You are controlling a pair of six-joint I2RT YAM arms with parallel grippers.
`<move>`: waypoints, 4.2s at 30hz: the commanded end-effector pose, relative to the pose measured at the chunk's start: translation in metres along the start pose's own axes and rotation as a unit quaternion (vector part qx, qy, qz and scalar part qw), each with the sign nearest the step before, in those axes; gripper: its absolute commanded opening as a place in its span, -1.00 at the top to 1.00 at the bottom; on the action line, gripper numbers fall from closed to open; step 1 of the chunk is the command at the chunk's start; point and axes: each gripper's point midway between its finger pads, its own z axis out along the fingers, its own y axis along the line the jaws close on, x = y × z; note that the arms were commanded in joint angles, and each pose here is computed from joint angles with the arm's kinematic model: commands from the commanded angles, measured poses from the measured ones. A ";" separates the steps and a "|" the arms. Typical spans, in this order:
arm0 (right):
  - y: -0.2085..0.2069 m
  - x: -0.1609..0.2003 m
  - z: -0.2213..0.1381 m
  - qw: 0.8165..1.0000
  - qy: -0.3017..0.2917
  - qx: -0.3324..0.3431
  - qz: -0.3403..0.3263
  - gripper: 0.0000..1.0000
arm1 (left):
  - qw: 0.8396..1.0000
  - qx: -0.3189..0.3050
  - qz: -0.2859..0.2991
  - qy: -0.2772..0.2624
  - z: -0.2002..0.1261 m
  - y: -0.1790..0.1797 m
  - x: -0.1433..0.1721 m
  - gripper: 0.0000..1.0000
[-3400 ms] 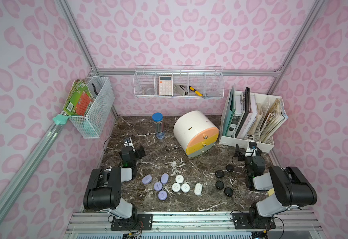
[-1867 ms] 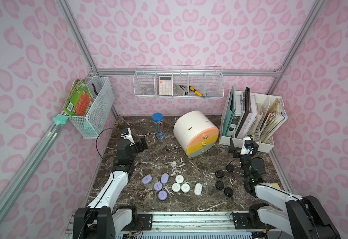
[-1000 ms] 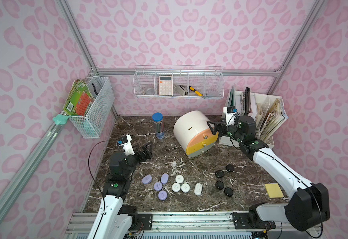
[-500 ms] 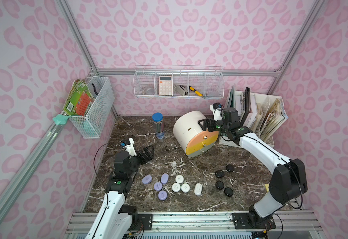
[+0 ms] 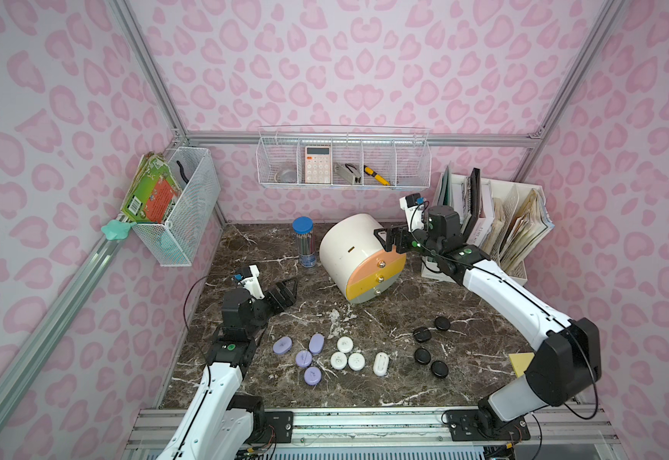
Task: Put the bluetooth earphones in the drawer according to color
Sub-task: Move the storage box to the center of the board, then open the drawer in the storage box.
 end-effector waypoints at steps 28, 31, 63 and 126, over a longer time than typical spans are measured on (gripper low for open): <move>0.040 0.090 0.054 0.998 -0.012 -0.043 0.042 -0.54 | 0.999 -0.038 -0.033 0.015 0.015 0.019 0.006 -0.96; 0.042 0.091 0.066 0.998 -0.012 -0.049 0.049 -0.52 | 0.999 -0.036 -0.032 0.016 0.016 0.019 0.006 -0.96; -0.011 0.089 0.012 0.994 -0.021 -0.087 0.068 -0.47 | 0.993 -0.036 0.054 0.096 0.054 -0.009 0.044 -0.83; 0.023 0.093 0.006 0.999 0.032 0.000 0.042 1.00 | 0.990 -0.065 0.098 0.081 0.049 -0.016 0.043 -0.81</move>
